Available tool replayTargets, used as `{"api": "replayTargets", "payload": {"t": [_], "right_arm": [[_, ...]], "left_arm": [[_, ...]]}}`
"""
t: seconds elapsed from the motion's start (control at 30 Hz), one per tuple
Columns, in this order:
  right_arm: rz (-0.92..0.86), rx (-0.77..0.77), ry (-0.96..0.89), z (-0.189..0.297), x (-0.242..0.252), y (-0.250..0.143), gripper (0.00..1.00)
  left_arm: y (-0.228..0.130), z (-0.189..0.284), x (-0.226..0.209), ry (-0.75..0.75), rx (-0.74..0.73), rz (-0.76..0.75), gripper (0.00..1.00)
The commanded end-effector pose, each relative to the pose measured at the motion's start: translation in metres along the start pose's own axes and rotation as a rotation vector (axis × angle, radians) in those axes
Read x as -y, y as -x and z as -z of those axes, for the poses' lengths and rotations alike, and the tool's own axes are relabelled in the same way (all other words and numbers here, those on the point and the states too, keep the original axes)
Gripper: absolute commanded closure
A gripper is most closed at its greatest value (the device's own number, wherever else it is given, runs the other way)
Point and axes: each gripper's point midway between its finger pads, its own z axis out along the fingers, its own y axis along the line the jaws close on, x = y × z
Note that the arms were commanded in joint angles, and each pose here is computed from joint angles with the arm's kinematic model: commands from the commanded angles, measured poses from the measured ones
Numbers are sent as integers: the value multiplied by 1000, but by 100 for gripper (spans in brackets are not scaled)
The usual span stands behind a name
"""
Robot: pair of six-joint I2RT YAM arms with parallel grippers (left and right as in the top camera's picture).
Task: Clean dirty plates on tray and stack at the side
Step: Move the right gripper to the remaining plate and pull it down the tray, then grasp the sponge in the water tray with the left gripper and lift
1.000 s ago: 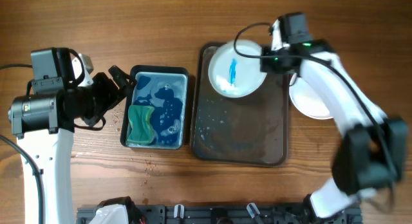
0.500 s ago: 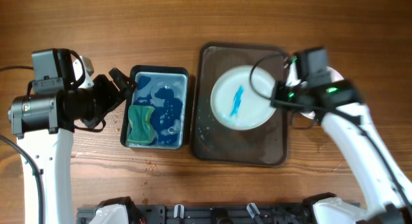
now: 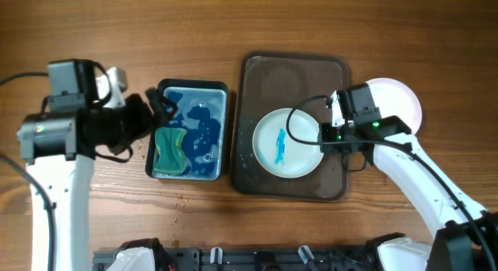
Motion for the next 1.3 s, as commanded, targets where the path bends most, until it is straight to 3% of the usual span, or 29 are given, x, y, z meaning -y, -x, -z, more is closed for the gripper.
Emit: {"api": "replayTargets", "payload": {"t": [0.0,0.13,0.3,0.4,0.6,0.83,0.87,0.9,0.97,1.03,1.27], "right_arm": [[42,71,35,35,-15,28,63],[47,82,92,58,-28,32,64],[-7,76,133,65,-34,29,66],[-10,54,141,64,-35,24,67],[-16,54,143,64,-36,24,69],[-36,55,144,64,-36,24,71],[-36,57,145,64,-36,25,72],[-35,58,145,64,-36,25,72],[-34,63,146,65,-36,26,72],[-36,64,147,64,-36,26,72],[-36,66,147,65,-37,27,72]], "left_arm": [[-24,-40,-33,224,-95,3,2],[-42,-79,-63,387,-159,49,4],[-63,-129,-102,512,-235,145,21],[-68,-154,-116,539,-274,154,38],[-64,-187,-118,521,-289,143,96],[-60,-173,-67,315,-393,87,96],[-56,-168,-62,308,-389,85,90],[-50,-160,-54,301,-378,81,74],[-43,-156,-49,291,-358,68,54],[-36,-157,-51,301,-326,27,47],[1,-168,-81,447,-121,-47,48]]}}
